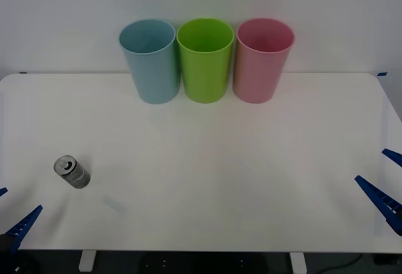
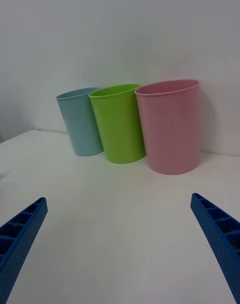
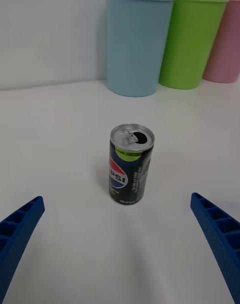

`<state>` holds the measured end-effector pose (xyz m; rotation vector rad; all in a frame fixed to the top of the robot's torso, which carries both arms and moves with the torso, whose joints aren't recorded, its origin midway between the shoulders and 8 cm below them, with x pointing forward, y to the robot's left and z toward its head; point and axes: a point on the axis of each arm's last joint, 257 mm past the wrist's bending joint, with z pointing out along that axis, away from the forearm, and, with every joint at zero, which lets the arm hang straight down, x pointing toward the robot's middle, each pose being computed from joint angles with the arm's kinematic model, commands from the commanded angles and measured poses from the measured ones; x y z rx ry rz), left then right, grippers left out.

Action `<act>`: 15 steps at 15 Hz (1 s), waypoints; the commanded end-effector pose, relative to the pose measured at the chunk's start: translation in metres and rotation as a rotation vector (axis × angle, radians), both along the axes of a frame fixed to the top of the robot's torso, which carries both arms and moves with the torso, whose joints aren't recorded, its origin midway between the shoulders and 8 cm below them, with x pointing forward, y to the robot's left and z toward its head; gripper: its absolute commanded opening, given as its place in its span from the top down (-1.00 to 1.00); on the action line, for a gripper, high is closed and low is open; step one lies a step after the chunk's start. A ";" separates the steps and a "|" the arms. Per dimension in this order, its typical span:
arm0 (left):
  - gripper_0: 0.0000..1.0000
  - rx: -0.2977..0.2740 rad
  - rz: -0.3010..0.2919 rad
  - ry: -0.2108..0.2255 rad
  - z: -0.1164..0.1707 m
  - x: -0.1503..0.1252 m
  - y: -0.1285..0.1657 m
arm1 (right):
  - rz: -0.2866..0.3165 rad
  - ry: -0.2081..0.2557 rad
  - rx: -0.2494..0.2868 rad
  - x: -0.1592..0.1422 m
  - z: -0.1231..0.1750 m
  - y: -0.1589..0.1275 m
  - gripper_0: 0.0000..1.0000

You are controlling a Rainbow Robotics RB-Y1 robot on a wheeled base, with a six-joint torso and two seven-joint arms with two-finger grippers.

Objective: Grasp the object on the table and drop it into the matching bin: aluminum can to the light blue bin, PET bottle to the pink bin.

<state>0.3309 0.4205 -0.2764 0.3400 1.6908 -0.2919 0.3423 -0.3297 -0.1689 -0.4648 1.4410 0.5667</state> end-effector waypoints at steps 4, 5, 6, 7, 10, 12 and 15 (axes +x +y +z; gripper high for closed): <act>-1.00 -0.071 0.009 0.026 -0.025 0.016 -0.005 | 0.000 0.000 0.000 0.000 0.000 0.000 -1.00; -1.00 -0.072 0.005 0.025 -0.027 0.018 -0.008 | 0.000 0.000 0.000 0.000 0.000 0.000 -1.00; -1.00 -0.073 0.001 0.023 -0.028 0.021 -0.010 | 0.000 0.000 0.000 0.000 0.000 0.000 -1.00; -1.00 -0.076 -0.002 0.025 -0.031 0.023 -0.013 | 0.000 0.000 0.000 0.000 0.000 0.000 -1.00; -1.00 -0.049 0.000 -0.001 -0.040 0.037 -0.017 | 0.000 0.000 0.000 0.000 0.000 0.000 -1.00; -1.00 -0.047 -0.004 -0.009 -0.044 0.049 -0.021 | 0.000 0.000 0.000 0.000 0.000 0.000 -1.00; -1.00 -0.054 -0.012 -0.013 -0.048 0.062 -0.029 | 0.000 0.000 0.000 0.000 0.000 0.000 -1.00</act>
